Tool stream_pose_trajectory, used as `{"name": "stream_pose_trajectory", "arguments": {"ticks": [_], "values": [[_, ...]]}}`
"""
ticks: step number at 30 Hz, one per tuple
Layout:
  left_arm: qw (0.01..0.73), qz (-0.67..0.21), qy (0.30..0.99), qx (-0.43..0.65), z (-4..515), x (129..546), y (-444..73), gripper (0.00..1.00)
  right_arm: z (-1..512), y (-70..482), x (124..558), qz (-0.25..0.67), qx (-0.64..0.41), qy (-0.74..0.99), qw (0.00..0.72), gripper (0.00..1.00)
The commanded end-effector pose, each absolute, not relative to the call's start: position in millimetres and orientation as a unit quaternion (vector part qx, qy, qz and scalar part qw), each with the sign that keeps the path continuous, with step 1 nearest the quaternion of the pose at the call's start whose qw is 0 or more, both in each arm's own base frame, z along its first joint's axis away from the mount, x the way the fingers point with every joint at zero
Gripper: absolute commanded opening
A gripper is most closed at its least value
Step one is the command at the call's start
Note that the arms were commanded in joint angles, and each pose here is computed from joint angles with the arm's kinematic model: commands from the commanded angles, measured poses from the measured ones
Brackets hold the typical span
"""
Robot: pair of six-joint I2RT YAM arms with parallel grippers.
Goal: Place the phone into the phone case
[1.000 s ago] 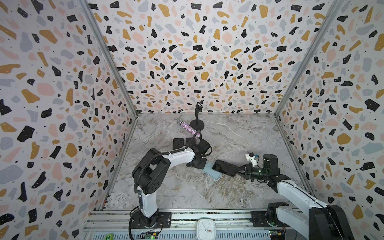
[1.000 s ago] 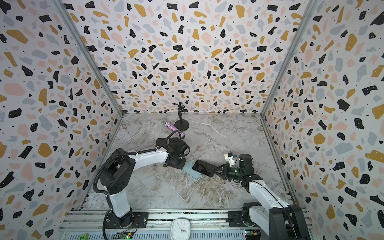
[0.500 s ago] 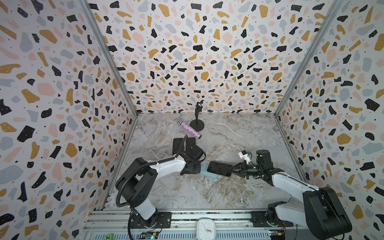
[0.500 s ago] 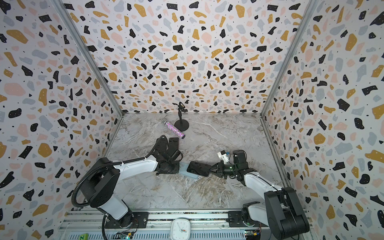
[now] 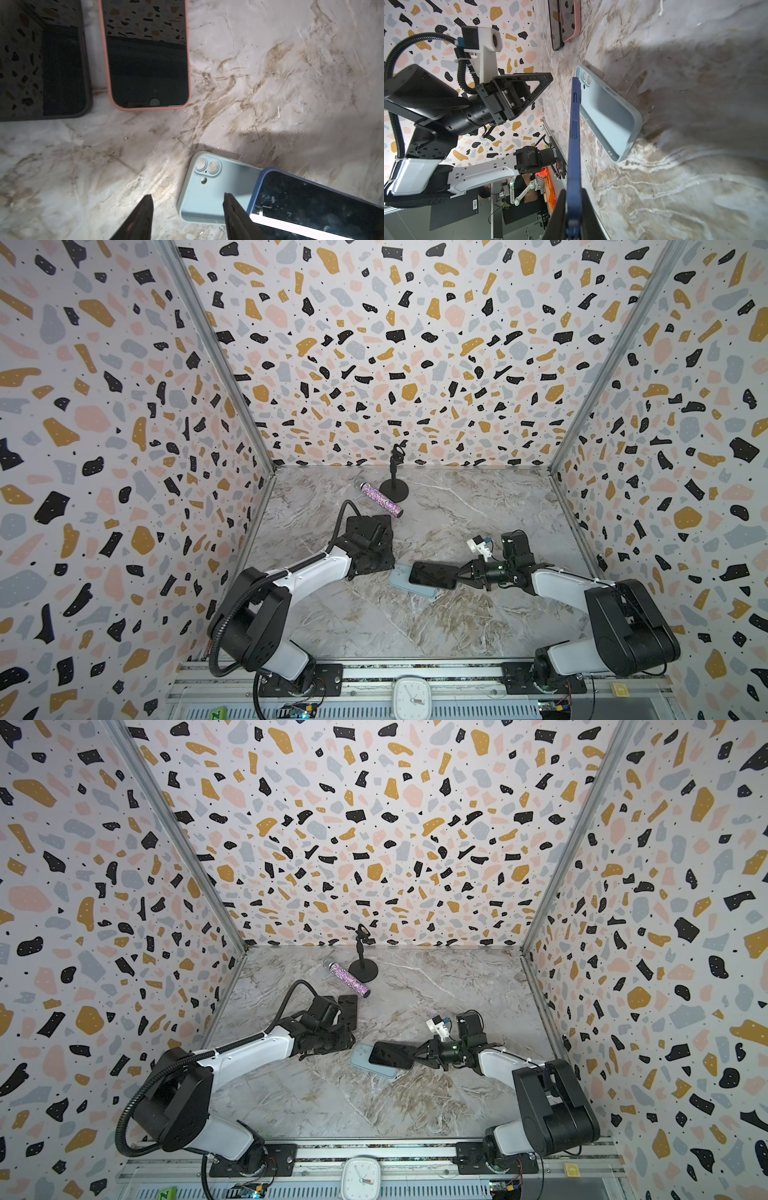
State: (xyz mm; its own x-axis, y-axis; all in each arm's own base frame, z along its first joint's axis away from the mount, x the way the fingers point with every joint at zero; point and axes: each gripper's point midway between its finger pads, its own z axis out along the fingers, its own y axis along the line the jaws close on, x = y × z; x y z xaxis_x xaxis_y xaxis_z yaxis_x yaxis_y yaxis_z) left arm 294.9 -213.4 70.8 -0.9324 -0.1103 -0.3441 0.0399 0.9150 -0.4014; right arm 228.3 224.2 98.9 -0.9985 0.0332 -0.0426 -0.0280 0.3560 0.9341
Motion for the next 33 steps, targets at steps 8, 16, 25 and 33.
{"name": "stream_pose_trajectory", "arguments": {"ticks": [8, 16, 25, 33], "values": [[0.149, -0.273, 0.951, 0.003, 58, 289, -238, 0.60, 116, 255, 234, 0.598, -0.048, 0.800, 0.025, 0.00], [0.137, -0.277, 0.951, 0.000, 46, 284, -237, 0.61, 100, 261, 242, 0.600, -0.036, 0.799, 0.017, 0.00], [0.128, -0.279, 0.952, -0.002, 38, 280, -235, 0.61, 79, 258, 246, 0.582, -0.017, 0.813, 0.010, 0.00], [0.125, -0.293, 0.948, -0.005, 34, 277, -238, 0.60, 64, 256, 246, 0.562, -0.010, 0.827, 0.003, 0.00]]}}
